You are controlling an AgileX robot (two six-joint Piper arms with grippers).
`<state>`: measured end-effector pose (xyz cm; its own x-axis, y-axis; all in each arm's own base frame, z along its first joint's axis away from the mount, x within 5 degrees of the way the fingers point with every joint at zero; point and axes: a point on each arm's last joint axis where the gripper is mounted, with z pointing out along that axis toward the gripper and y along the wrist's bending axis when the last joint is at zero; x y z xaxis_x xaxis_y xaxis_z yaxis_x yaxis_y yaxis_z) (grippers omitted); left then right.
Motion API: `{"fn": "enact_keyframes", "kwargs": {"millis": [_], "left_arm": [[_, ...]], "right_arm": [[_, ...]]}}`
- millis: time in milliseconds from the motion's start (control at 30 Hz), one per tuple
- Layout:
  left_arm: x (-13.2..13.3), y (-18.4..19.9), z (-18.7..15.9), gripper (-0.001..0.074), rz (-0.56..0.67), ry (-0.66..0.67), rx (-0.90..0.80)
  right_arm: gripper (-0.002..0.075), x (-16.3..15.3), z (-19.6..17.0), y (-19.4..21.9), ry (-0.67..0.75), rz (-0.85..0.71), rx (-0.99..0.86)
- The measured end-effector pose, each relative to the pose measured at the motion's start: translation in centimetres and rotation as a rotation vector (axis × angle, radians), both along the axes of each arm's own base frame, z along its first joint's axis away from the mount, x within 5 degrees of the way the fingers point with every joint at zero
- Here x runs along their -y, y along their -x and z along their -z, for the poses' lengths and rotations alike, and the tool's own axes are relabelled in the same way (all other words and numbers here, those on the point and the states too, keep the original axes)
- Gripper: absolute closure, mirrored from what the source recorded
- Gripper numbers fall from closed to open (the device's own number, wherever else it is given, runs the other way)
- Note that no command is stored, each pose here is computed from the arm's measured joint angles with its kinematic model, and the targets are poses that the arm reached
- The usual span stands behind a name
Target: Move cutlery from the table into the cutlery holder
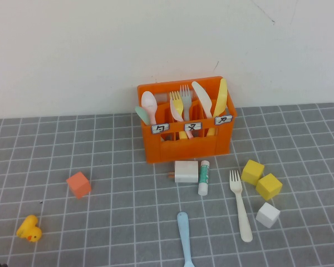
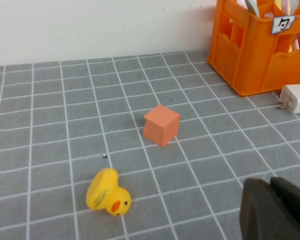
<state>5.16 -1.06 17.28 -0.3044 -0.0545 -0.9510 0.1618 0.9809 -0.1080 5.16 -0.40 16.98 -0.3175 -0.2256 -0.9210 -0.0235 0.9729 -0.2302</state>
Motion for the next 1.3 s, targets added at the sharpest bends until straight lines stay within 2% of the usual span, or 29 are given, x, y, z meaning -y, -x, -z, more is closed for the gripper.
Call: {"fn": "enact_keyframes", "kwargs": {"millis": [167,533,700,800,933,1100,1300], "left_arm": [[0.0,-0.2,-0.6,0.0735,-0.002,0.016,0.084],[-0.3,0.5,-6.5,0.0735,-0.02,0.14,0.735],[-0.5,1.4,-8.0,0.0735,-0.025,0.177,0.927],[-0.6,1.7,-8.4,0.0735,-0.025,0.192,0.984],[-0.7,2.0,-8.8,0.0735,-0.015,0.277,1.016],[-0.8,2.1,-11.7,0.0735,-0.021,0.306,0.848],[-0.7,3.4,-16.4,0.0735,-0.006,0.181,0.714]], "right_arm": [[0.0729,-0.1,-1.0,-0.3,0.007,-0.012,0.128],[0.0729,-0.7,-7.4,0.8,0.019,-0.074,0.855],[0.0729,-0.8,-8.7,1.7,0.012,-0.092,1.03],[0.0729,-0.8,-8.8,1.8,0.005,-0.093,1.044],[0.0729,-0.8,-9.1,1.9,0.01,-0.092,1.054],[0.0729,-0.7,-12.4,2.5,0.036,-0.075,0.993],[0.0729,-0.3,-17.8,4.7,0.007,-0.018,0.716]]}}
